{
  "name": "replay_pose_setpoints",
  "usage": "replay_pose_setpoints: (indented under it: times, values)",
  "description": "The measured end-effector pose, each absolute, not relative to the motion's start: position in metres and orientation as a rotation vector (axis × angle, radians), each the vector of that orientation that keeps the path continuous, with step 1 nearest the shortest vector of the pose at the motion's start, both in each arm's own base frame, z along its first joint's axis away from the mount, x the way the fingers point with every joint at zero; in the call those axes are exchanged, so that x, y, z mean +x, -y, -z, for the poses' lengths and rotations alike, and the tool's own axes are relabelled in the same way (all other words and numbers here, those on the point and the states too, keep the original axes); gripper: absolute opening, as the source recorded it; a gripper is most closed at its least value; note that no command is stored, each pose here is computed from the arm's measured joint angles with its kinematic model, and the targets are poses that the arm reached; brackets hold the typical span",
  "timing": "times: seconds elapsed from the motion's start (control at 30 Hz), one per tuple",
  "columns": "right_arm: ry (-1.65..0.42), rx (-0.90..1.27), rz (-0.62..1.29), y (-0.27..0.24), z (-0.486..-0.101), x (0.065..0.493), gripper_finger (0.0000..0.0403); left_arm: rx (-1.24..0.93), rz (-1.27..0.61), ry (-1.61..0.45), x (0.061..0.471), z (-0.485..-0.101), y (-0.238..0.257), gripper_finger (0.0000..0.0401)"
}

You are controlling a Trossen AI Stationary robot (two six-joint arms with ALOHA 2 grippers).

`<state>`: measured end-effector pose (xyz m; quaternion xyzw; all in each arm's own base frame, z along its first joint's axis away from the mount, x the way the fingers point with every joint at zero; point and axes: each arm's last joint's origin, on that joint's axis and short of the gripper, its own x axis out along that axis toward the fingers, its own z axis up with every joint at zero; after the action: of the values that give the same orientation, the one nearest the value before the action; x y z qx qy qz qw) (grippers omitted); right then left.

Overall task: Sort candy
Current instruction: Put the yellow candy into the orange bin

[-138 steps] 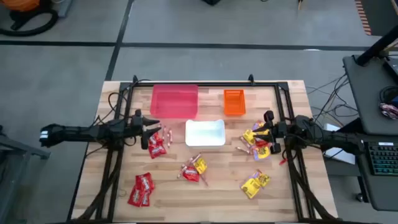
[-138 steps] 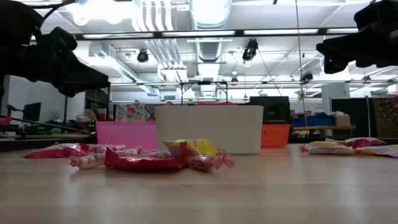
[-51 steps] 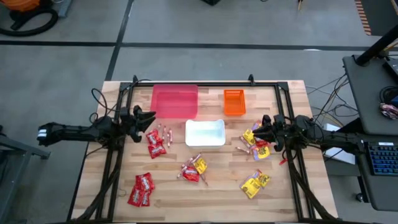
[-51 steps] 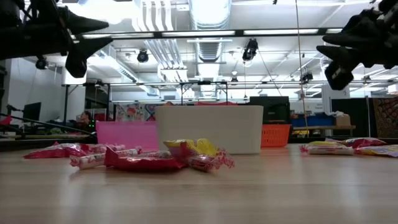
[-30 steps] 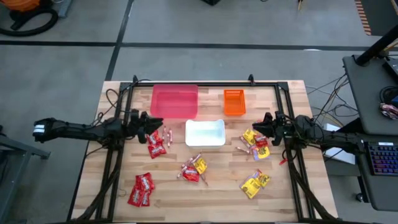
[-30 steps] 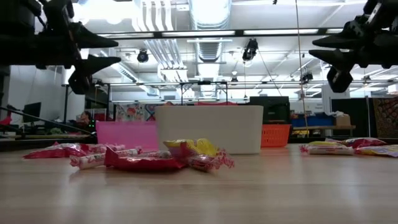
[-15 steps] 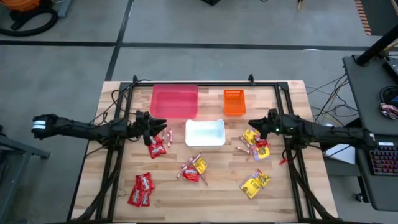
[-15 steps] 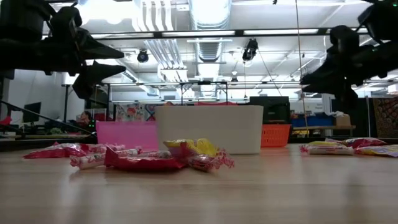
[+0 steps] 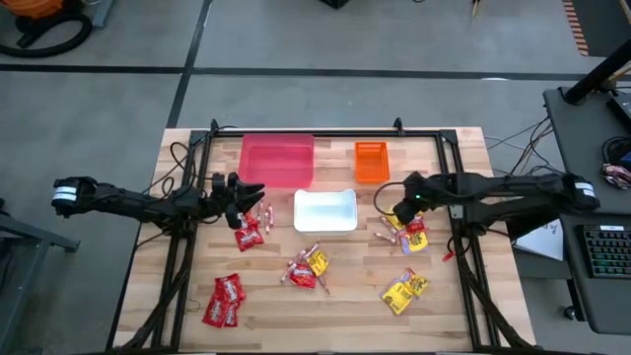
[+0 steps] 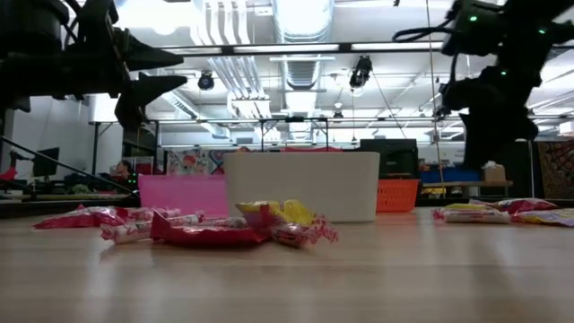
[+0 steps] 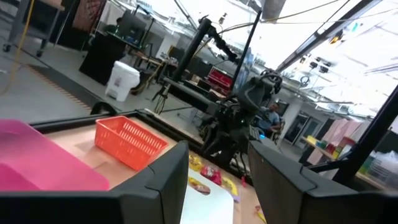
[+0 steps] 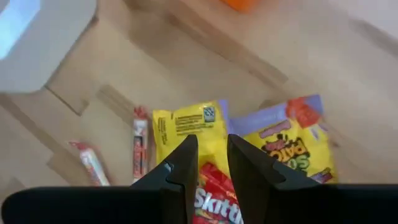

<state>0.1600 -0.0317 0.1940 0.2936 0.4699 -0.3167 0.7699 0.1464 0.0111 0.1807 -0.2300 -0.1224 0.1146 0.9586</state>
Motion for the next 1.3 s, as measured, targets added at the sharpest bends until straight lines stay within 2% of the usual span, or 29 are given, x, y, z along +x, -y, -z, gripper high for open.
replay_pose_setpoints:
  times: [0.17, 0.43, 0.57, 1.3]
  values:
    - [-1.184, 0.669, 0.590, 0.031, -0.186, 0.179, 0.0089, -0.425, -0.237, 0.248, 0.146, -0.181, -0.011, 0.0151]
    - [-1.292, 0.668, 0.568, 0.032, -0.173, 0.201, 0.0158, -0.422, -0.237, 0.246, 0.146, -0.181, -0.011, 0.0151]
    - [-1.334, 0.654, 0.574, 0.033, -0.166, 0.204, 0.0177, -0.426, -0.237, 0.246, 0.146, -0.181, -0.011, 0.0151]
    - [-1.384, 0.584, 0.603, 0.036, -0.134, 0.224, 0.0159, -0.453, -0.233, 0.250, 0.146, -0.181, -0.011, 0.0151]
